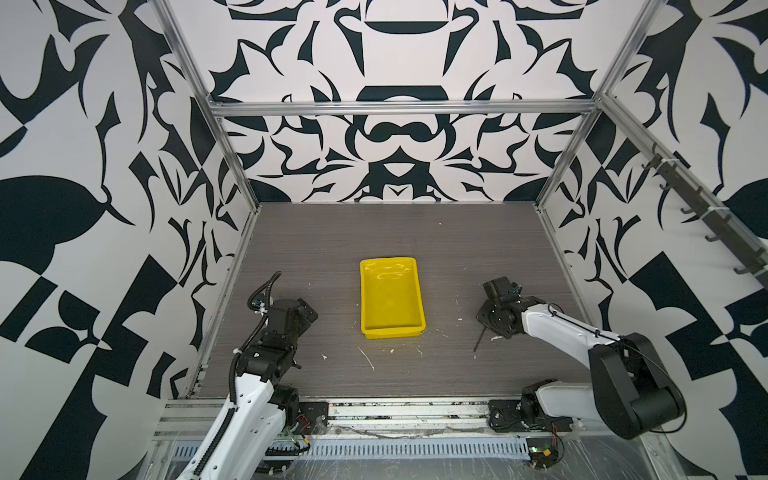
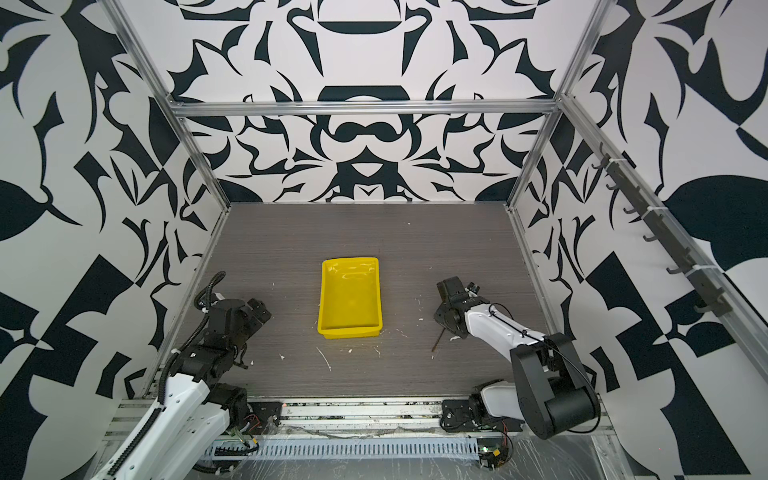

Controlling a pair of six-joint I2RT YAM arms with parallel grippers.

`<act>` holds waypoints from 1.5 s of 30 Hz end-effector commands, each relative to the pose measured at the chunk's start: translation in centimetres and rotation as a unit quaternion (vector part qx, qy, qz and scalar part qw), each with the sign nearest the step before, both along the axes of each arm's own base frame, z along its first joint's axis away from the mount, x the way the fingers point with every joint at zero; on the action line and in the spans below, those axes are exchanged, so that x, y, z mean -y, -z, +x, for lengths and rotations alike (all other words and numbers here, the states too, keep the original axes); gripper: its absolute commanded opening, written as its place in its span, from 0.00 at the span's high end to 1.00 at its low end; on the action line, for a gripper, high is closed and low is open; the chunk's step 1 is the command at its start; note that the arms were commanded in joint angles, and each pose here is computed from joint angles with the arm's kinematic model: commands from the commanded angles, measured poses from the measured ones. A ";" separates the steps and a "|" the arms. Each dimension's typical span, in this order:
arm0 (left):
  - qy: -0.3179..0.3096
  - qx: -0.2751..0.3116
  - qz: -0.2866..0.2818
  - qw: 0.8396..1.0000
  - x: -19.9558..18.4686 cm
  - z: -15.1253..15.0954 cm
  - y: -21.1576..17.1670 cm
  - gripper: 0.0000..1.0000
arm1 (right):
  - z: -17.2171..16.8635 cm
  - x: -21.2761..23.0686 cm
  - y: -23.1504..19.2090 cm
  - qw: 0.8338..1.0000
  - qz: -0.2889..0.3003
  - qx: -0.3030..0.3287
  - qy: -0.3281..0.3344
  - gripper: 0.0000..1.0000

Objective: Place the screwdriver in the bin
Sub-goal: 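Lower the right gripper over the screwdriver handle and close on it, then lift the screwdriver with the right gripper and carry it over the yellow bin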

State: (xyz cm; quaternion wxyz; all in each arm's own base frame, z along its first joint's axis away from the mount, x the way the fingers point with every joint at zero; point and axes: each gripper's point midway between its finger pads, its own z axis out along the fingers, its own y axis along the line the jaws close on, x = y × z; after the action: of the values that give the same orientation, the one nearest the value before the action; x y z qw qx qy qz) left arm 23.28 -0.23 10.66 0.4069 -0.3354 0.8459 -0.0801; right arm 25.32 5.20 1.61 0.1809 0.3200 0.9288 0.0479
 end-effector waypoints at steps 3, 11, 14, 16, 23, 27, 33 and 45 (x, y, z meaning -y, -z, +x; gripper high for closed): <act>-0.013 -0.005 0.002 1.000 -0.4 -0.3 0.2 0.01 | -0.8 0.7 -0.3 1.000 -0.014 -0.003 0.002 0.85; -0.013 -0.004 0.001 1.000 -0.4 -0.3 0.1 0.01 | -0.6 1.2 -2.2 1.000 -0.027 0.009 0.000 0.90; -0.013 -0.004 0.000 1.000 -0.4 -0.4 0.1 0.01 | -0.2 1.0 -3.4 0.999 -0.026 0.025 -0.008 0.92; -0.013 -0.003 0.000 1.000 -0.4 -0.4 0.2 0.01 | 0.1 0.9 -4.2 0.999 -0.025 0.032 -0.013 0.93; -0.015 -0.002 0.000 1.000 -0.5 -0.4 0.1 0.01 | 1.8 -1.1 -8.4 0.993 -0.058 0.087 -0.055 0.98; -0.015 -0.001 0.000 1.000 -0.5 -0.4 0.1 0.01 | 3.0 -4.5 -10.9 0.986 -0.063 0.120 -0.093 0.98; -0.016 -0.002 -0.001 1.000 -0.5 -0.5 0.2 0.01 | 5.3 -12.0 -13.9 0.972 -0.065 0.154 -0.165 0.98; -0.014 -0.006 0.000 1.000 -0.4 -0.3 0.3 0.01 | 7.6 -24.7 -13.7 0.953 -0.062 0.151 -0.255 0.98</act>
State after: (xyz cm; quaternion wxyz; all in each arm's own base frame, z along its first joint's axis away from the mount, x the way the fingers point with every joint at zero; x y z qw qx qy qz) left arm 23.28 -0.22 10.72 0.4078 -0.3385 0.8441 -0.0819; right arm 32.27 28.27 13.89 0.3033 0.0546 0.9480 0.0790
